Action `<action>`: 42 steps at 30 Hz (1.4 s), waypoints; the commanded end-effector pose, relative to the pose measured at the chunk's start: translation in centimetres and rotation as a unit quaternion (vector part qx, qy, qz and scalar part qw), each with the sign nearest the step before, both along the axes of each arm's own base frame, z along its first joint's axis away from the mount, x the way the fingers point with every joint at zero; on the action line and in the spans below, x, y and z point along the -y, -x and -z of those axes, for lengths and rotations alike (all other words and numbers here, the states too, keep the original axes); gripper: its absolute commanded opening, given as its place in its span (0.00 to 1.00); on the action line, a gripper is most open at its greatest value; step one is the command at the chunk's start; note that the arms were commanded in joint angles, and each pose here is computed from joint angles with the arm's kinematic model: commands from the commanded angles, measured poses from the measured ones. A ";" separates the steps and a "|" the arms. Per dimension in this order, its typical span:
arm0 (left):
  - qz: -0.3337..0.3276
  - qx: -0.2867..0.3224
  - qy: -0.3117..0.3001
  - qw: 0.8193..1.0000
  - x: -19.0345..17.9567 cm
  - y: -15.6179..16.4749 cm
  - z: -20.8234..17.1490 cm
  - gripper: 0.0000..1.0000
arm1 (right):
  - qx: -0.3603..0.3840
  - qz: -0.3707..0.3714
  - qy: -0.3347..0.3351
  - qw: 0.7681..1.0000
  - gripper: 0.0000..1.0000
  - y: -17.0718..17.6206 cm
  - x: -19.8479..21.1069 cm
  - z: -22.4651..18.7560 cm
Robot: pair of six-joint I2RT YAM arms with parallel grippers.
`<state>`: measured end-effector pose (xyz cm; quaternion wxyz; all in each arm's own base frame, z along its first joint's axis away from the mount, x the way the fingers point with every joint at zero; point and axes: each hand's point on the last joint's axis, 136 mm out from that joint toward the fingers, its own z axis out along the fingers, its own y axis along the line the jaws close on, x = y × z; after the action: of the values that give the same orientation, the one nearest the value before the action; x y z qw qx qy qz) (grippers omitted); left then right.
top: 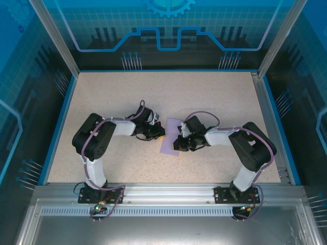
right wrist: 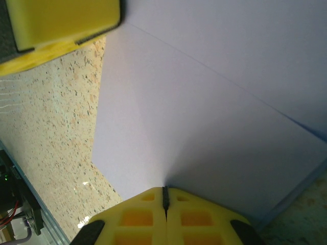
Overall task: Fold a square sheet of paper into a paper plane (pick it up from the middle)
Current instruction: Fold the triangle a second time at the center of the table.
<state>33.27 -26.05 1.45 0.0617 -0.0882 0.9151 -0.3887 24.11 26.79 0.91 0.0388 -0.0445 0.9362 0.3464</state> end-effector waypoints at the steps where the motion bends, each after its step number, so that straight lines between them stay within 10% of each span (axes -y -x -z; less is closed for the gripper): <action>1: -0.021 0.008 -0.045 0.999 -2.2 -1.0 0.7 0.05 | -0.068 0.002 0.069 0.995 0.05 3.0 2.9 3.4; 15: 0.001 0.044 -0.008 0.999 0.3 0.8 -4.1 0.11 | -0.065 0.002 0.067 0.996 0.06 2.6 2.7 3.1; 42: 0.023 -0.047 -0.041 0.998 1.8 4.1 3.3 0.03 | -0.029 0.005 0.015 0.999 0.10 0.1 0.0 -0.5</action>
<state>30.72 -29.26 1.39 0.0466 -0.0615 0.9166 -0.3923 24.76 27.29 2.72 0.0393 -0.0388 0.9350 0.3504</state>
